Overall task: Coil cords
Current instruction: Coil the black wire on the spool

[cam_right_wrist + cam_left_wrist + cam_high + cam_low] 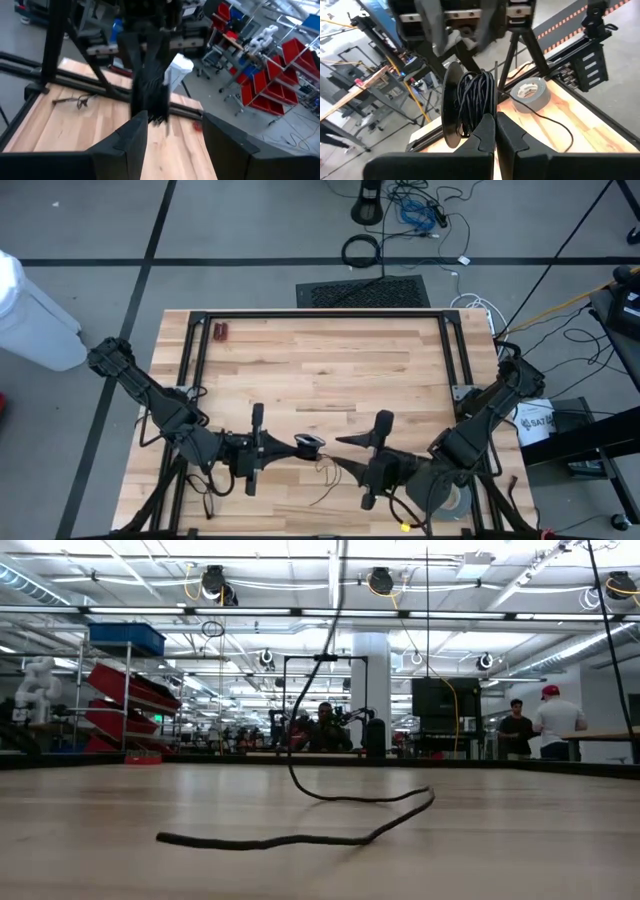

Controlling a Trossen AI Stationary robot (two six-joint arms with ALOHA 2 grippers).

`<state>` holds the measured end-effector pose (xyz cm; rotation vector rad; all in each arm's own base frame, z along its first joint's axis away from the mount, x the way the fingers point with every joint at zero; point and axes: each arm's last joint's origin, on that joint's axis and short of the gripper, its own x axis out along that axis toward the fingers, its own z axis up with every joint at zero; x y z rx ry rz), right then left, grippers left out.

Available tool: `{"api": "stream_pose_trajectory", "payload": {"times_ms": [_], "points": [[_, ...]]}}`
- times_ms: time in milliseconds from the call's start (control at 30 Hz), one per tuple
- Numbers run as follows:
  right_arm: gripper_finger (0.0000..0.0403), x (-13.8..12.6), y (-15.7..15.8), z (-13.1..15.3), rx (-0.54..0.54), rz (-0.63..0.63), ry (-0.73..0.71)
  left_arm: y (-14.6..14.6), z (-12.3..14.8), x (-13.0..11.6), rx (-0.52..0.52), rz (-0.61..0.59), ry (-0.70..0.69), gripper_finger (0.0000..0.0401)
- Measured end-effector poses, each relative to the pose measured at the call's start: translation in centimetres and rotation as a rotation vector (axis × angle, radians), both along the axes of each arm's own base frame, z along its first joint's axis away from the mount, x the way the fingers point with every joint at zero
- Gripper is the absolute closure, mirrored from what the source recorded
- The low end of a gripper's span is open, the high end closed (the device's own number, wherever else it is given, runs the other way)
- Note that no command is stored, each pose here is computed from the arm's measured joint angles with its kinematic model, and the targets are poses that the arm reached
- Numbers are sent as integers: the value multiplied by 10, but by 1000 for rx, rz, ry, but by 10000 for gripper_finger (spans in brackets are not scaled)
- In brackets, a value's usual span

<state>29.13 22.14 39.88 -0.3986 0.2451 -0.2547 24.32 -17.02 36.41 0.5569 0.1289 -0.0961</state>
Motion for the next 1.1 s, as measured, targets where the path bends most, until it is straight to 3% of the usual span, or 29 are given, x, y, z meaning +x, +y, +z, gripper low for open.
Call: {"api": "stream_pose_trajectory", "payload": {"times_ms": [333,900,1100], "points": [[229,20,-10,-8,-2,24,23,0,-1,1,0,-20,7,400],[229,29,-17,-13,19,32,49,0,-1,0,-3,-54,16,400],[230,42,-16,-27,-29,23,81,-1,-3,0,-7,-58,32,400]]}}
